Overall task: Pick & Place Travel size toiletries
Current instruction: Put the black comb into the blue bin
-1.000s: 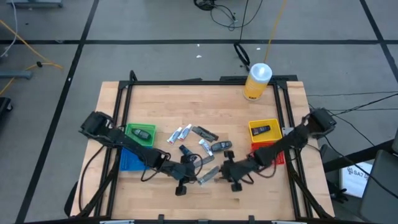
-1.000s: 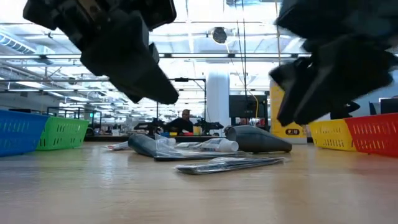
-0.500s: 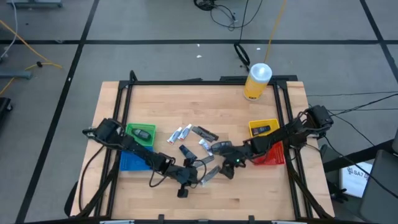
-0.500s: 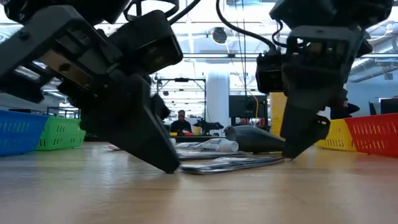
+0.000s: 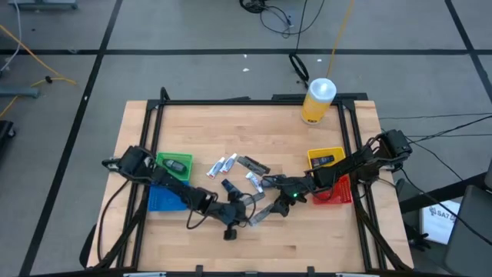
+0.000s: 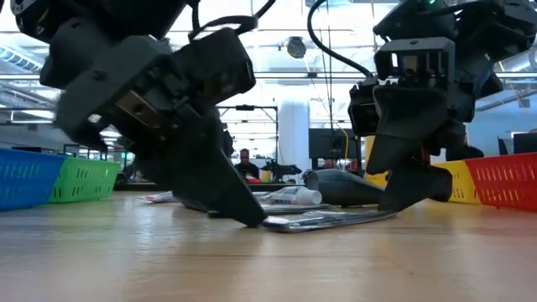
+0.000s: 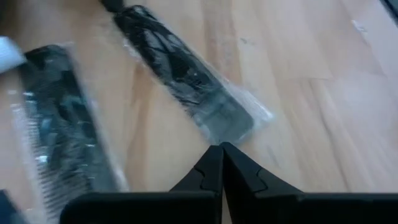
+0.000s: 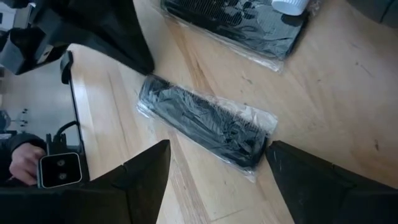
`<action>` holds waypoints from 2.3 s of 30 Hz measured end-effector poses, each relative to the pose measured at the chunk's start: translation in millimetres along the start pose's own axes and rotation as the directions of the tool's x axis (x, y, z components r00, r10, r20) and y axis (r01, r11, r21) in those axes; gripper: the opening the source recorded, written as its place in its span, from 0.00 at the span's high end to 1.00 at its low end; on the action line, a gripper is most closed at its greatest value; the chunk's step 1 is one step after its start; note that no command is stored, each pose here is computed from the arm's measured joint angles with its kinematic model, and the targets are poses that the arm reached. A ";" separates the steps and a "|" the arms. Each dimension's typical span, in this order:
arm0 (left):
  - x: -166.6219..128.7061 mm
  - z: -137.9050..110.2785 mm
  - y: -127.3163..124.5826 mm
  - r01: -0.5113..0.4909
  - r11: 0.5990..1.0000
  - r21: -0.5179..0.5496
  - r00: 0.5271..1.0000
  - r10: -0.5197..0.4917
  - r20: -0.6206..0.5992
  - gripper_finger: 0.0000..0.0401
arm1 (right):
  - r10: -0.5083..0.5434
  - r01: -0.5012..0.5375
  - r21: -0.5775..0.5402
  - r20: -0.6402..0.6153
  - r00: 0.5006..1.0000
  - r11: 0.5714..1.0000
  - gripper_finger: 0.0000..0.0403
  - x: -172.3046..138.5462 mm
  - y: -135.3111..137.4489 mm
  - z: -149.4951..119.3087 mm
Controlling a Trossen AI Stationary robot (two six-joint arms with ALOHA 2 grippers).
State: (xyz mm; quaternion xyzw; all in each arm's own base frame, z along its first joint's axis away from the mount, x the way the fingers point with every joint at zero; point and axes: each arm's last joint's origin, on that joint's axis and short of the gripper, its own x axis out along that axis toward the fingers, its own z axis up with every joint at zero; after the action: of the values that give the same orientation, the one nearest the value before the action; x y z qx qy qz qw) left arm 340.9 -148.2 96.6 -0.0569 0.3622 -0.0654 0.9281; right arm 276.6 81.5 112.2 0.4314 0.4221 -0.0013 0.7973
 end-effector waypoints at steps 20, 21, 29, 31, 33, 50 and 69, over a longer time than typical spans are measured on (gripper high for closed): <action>-36.1 5.5 -27.4 0.080 0.996 0.049 0.995 -0.077 -0.070 0.99 | 0.011 -0.010 0.027 -0.005 1.000 1.000 0.34 -0.6 1.3 -0.6; -35.6 4.1 -29.7 0.095 0.994 0.052 0.993 -0.090 -0.075 0.99 | 0.010 -0.009 0.030 -0.005 1.000 0.999 0.34 -0.6 1.3 -0.8; -14.7 -1.4 -23.3 0.085 0.996 0.029 0.996 -0.085 -0.029 0.98 | -0.004 0.005 0.060 -0.010 1.000 0.998 0.34 -0.7 0.1 -1.1; -8.1 -3.8 -19.6 0.081 0.997 0.001 0.997 -0.080 -0.021 0.99 | -0.006 0.006 0.073 -0.010 1.000 0.997 0.34 -0.9 -0.4 -0.6; -3.2 -4.5 -17.2 0.080 0.997 -0.018 0.997 -0.081 -0.010 0.99 | -0.005 0.006 0.085 -0.009 1.000 0.996 0.34 -0.9 -0.4 -0.6; 0.9 4.2 2.3 0.003 0.996 -0.084 0.999 0.001 0.044 0.98 | 0.140 -0.137 0.088 -0.029 0.990 0.987 0.34 -0.7 10.5 1.0; -19.6 -4.3 -27.1 0.008 0.999 -0.048 0.999 -0.010 -0.041 1.00 | 0.047 -0.042 0.088 -0.051 0.998 0.995 0.34 0.2 6.6 -6.9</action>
State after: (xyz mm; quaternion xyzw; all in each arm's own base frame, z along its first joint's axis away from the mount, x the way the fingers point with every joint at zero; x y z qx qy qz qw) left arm 321.5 -172.0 110.7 -0.0795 0.3824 -0.0619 0.9185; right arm 274.5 90.5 114.8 0.4749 0.4331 0.0097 0.7661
